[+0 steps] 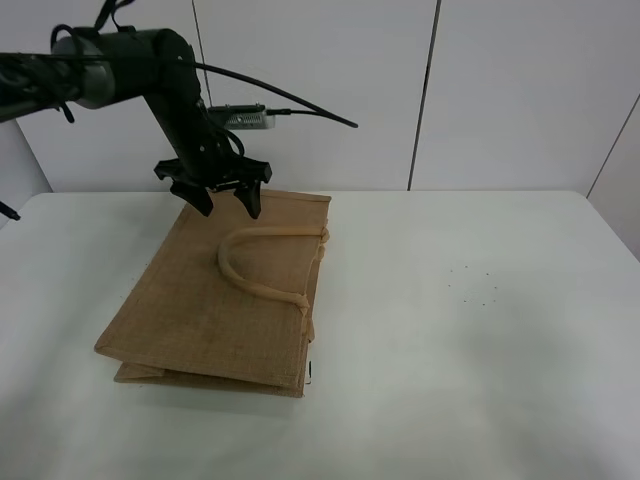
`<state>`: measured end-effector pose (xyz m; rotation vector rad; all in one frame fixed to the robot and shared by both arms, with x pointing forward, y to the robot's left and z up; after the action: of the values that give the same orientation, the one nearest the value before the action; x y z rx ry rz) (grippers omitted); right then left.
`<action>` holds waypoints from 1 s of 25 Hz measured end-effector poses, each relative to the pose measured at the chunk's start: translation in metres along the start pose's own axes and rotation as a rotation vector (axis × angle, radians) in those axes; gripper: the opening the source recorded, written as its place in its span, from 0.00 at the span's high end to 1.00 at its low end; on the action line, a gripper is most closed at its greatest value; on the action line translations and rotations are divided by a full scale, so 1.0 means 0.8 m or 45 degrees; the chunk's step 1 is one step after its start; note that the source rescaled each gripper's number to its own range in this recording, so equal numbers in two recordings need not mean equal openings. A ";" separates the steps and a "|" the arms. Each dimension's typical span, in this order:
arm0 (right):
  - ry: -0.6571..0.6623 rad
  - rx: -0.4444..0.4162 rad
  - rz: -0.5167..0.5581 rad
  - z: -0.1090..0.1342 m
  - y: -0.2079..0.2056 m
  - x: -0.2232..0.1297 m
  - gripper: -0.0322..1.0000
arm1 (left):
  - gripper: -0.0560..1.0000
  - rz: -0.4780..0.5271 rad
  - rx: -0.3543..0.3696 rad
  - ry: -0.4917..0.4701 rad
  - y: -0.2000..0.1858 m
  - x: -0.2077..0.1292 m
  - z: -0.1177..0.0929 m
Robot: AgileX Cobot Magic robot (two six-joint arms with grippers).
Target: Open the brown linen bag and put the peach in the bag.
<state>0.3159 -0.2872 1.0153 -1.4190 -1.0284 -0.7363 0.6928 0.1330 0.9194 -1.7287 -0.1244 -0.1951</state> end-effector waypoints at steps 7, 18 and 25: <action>0.000 0.000 0.000 0.000 0.000 0.000 0.00 | 0.00 -0.089 0.156 -0.080 -0.051 0.017 0.062; 0.000 0.000 0.000 0.000 0.000 0.000 0.00 | 0.00 -0.112 0.247 -0.325 -0.076 0.024 0.195; 0.000 0.000 0.000 0.000 0.000 0.000 0.00 | 0.00 -0.124 0.260 -0.340 -0.129 -0.030 0.201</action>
<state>0.3159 -0.2872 1.0153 -1.4190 -1.0284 -0.7363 0.6589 0.3097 0.9891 -1.5392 -0.4118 -0.0208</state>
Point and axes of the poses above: a point on each arm's last joint axis where the gripper is mounted, y pointing out along that axis toward the gripper, z along the wrist's bending axis when the last joint is at zero, x = y × z, the point moved 9 cm from there along y, pointing out along that axis toward the gripper, and after that the axes turned 10 degrees about -y, right-handed, at the moved point
